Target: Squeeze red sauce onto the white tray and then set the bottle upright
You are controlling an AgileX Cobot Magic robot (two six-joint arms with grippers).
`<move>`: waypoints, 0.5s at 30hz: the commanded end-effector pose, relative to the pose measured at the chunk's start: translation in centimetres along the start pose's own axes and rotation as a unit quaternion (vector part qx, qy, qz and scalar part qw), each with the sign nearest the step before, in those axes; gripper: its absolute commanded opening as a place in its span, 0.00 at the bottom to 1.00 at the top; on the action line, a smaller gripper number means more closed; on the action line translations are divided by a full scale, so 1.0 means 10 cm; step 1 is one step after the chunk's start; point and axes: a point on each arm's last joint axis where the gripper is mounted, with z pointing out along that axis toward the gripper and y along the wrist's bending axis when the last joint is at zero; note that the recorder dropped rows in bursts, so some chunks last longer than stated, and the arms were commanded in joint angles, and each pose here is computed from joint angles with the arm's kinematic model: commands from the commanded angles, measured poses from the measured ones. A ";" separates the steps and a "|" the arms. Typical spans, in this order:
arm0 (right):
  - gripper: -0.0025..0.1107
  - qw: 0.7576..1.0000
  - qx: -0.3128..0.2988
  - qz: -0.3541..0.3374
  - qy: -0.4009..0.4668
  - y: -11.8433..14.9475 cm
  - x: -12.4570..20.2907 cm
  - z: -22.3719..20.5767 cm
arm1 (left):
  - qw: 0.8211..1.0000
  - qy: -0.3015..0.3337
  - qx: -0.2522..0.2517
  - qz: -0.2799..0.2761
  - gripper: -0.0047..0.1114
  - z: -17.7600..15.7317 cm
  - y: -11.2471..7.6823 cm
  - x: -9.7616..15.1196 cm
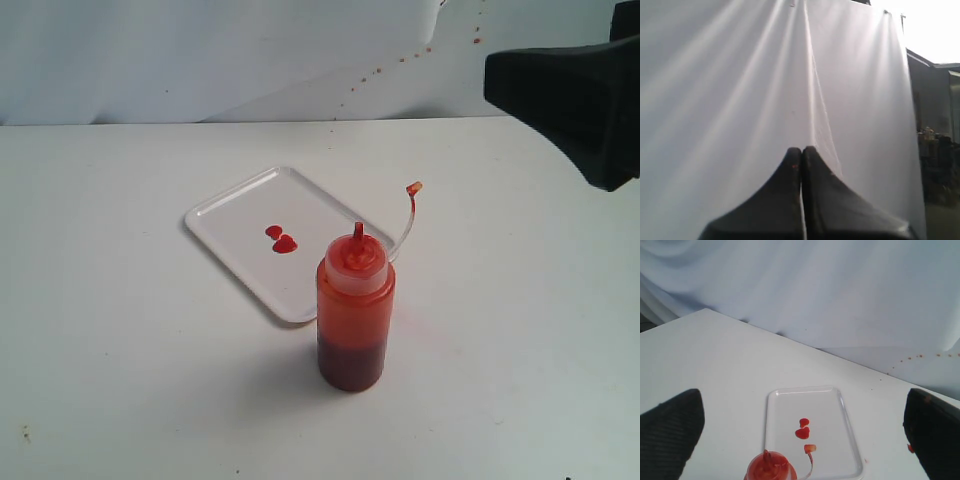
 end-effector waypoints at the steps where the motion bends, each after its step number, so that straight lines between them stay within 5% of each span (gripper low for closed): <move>1: 0.95 1.000 0.003 0.000 -0.009 0.00 -0.03 -0.02 | 0.990 0.024 -0.133 -0.045 0.04 -0.05 0.28 0.29; 6: 0.95 1.000 0.003 0.000 -0.009 0.00 -0.03 -0.02 | 0.972 0.161 -0.171 0.005 0.04 -0.15 0.38 0.71; 15: 0.95 1.000 0.003 0.000 -0.009 0.00 -0.03 -0.02 | 0.962 0.205 -0.178 -0.004 0.04 -0.22 0.41 0.95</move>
